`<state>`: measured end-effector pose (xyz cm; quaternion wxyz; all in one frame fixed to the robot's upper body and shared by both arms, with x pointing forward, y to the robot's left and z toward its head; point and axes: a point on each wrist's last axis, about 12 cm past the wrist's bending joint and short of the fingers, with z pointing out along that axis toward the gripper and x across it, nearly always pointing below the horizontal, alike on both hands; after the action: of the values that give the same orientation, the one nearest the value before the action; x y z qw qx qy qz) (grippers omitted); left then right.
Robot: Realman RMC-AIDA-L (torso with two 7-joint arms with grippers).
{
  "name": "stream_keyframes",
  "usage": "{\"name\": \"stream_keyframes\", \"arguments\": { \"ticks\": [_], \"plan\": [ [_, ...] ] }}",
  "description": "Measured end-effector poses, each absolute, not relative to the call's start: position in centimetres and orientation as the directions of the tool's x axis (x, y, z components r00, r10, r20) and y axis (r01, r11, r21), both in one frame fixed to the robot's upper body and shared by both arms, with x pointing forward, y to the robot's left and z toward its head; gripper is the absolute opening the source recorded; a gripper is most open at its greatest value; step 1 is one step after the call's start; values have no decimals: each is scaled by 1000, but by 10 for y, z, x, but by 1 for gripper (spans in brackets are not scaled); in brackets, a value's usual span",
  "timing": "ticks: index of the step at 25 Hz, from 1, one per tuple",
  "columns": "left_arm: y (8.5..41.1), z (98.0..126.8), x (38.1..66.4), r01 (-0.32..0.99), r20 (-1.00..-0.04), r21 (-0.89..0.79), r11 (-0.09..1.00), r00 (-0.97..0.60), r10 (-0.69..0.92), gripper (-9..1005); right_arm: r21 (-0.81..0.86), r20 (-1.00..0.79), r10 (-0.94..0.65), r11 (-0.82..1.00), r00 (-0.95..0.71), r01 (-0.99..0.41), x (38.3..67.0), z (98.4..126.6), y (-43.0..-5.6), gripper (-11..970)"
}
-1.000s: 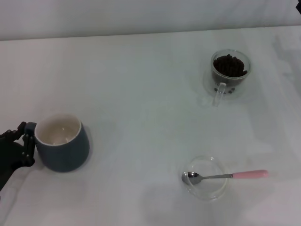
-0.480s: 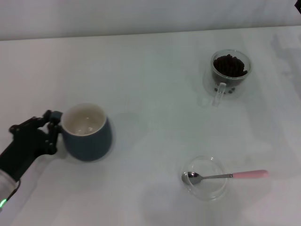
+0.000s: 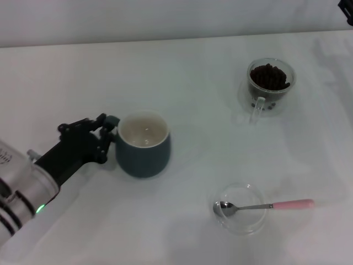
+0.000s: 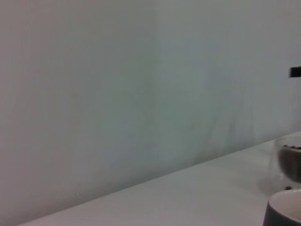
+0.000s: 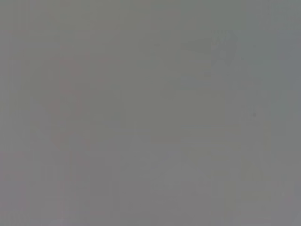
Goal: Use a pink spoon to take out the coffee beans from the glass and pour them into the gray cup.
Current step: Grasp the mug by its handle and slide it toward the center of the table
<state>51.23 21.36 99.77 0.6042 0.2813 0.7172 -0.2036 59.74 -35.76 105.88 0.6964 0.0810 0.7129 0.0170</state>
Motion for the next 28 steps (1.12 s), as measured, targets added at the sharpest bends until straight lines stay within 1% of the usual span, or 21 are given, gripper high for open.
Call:
{"name": "stream_keyframes", "arguments": {
  "ticks": [4,8,20,28],
  "plan": [
    [202,1001,518,687,-979,67,723,-93,179,144,143,-989,145,987,-20,80,600,1059,-353,834],
    [199,1001,518,694,-979,66,717,-96,182,155,143,-989,145,987,-19,78,601,1059,-352,834],
    [210,990,499,658,-976,25,752,-146,160,190,170,-985,172,982,-14,87,598,1058,-355,835],
    [210,990,499,650,-978,15,760,-149,147,213,168,-985,170,982,-14,82,599,1059,-354,835]
  ]
}}
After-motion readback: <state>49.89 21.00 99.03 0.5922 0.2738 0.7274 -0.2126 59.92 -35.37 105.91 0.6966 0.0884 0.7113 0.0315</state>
